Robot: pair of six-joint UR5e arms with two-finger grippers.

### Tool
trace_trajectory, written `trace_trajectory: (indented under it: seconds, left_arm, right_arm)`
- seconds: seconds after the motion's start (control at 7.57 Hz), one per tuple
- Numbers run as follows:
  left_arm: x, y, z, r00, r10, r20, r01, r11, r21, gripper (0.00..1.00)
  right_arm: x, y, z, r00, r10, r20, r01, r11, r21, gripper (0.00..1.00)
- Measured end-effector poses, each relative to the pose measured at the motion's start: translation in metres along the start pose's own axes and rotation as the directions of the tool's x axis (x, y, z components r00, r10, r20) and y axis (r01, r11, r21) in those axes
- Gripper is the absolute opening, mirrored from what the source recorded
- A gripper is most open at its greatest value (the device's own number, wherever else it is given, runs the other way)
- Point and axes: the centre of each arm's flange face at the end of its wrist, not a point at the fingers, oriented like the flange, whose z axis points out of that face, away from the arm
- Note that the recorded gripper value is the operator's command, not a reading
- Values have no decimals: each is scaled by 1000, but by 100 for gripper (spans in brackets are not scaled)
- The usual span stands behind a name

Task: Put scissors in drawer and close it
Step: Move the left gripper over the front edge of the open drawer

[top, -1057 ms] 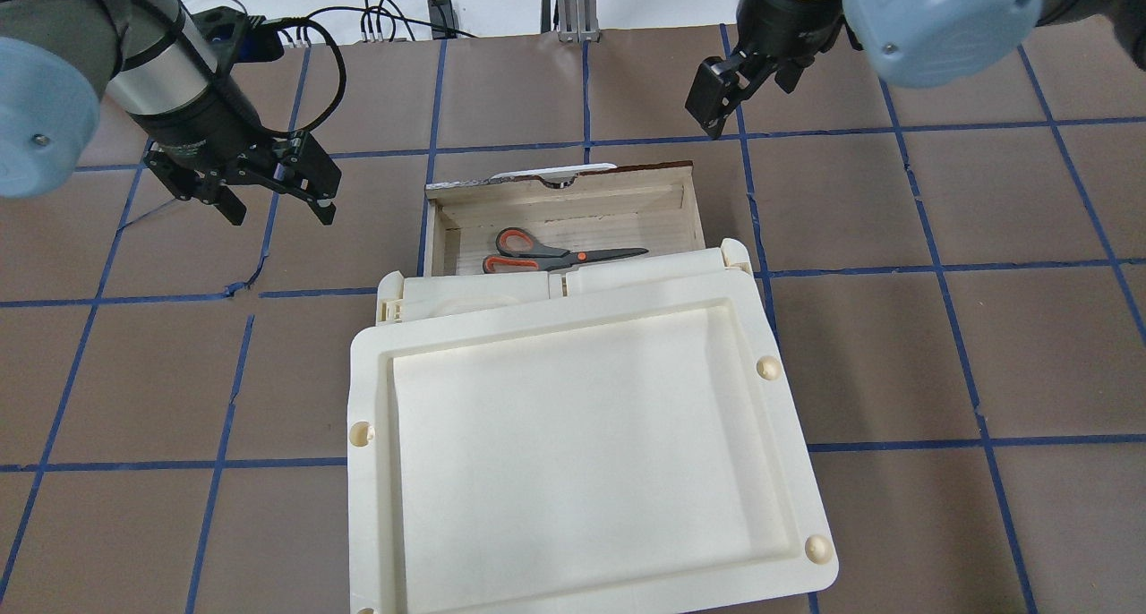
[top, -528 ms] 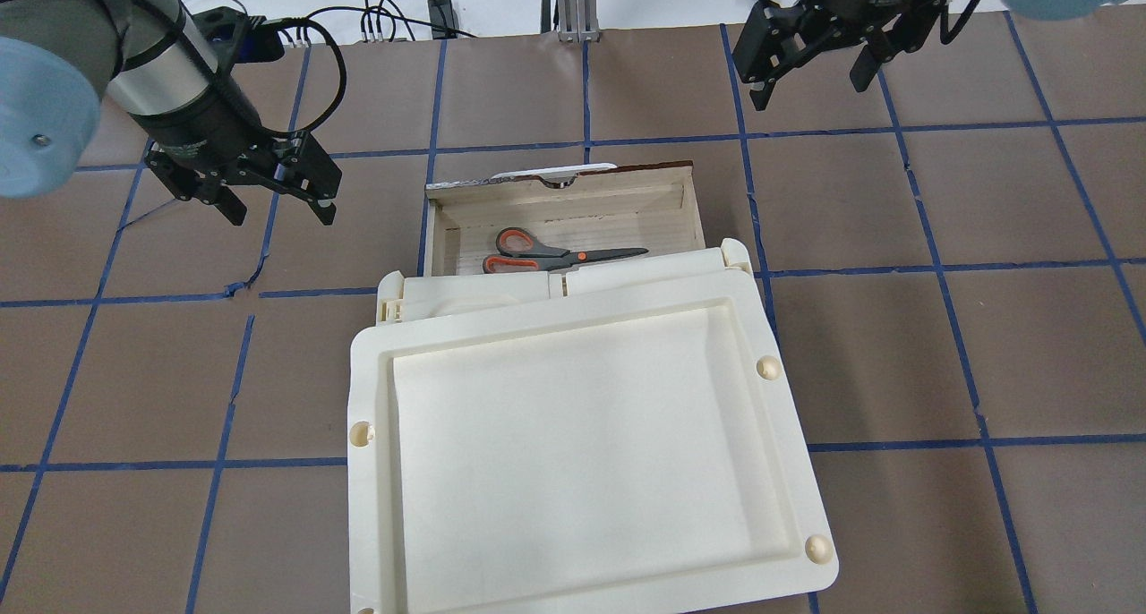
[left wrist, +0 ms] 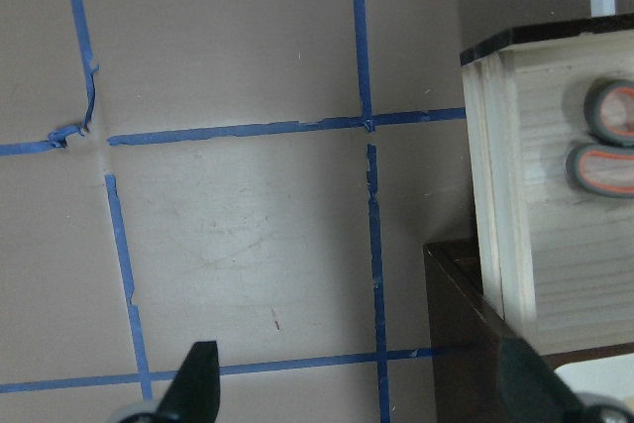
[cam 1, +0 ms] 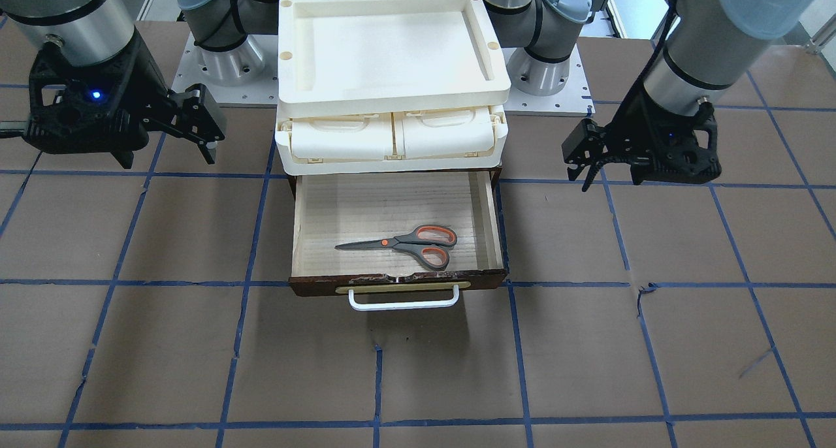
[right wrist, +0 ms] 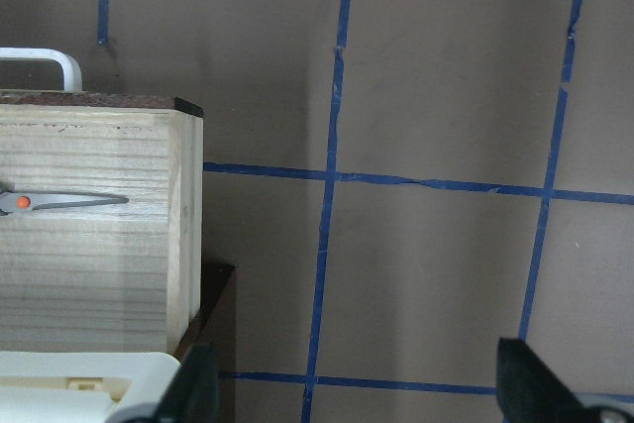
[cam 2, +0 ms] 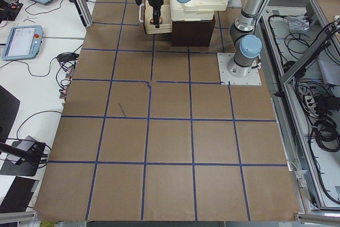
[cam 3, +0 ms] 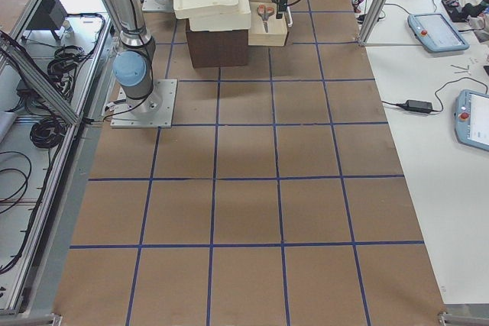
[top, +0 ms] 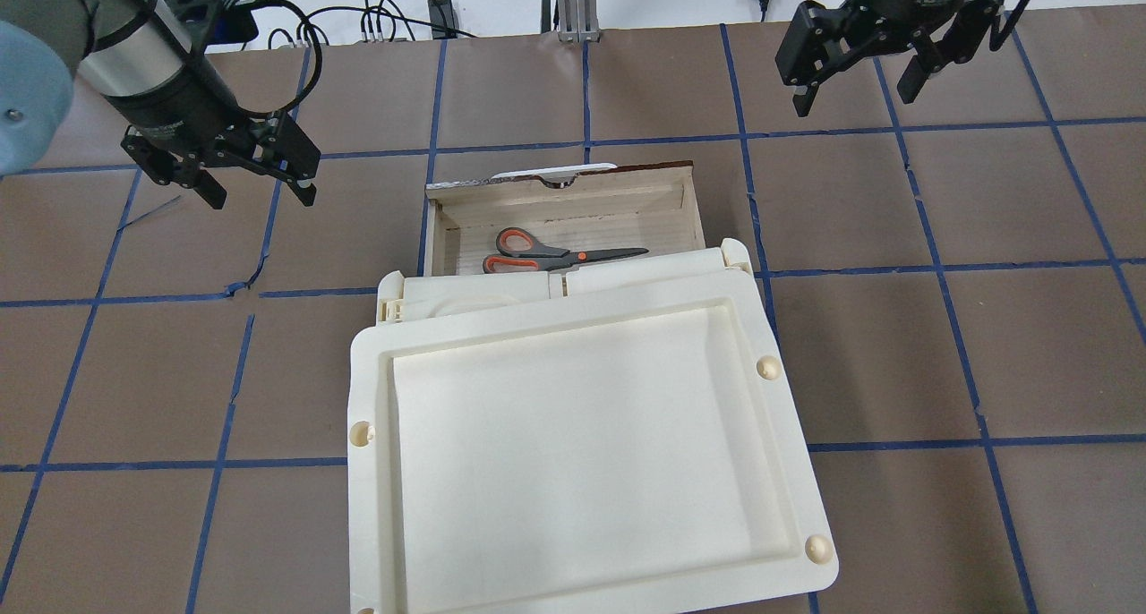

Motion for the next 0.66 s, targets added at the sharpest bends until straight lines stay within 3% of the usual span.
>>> trace_trajectory:
  seconds: [0.13, 0.4, 0.66]
  left_arm:
    - [-8, -21, -10, 1000, -9, 4, 9, 1000, 16, 100]
    - [-14, -61, -14, 1000, -8, -18, 9, 999, 38, 100]
    - [-8, -97, 15, 994, 1, -105, 5, 998, 61, 100]
  right_arm:
    - [2, 3, 3, 1000, 15, -11, -15, 1000, -13, 100]
    - [-1, 5, 1, 996, 83, 21, -83, 996, -13, 100]
    - [-2, 3, -8, 994, 105, 33, -105, 994, 5, 100]
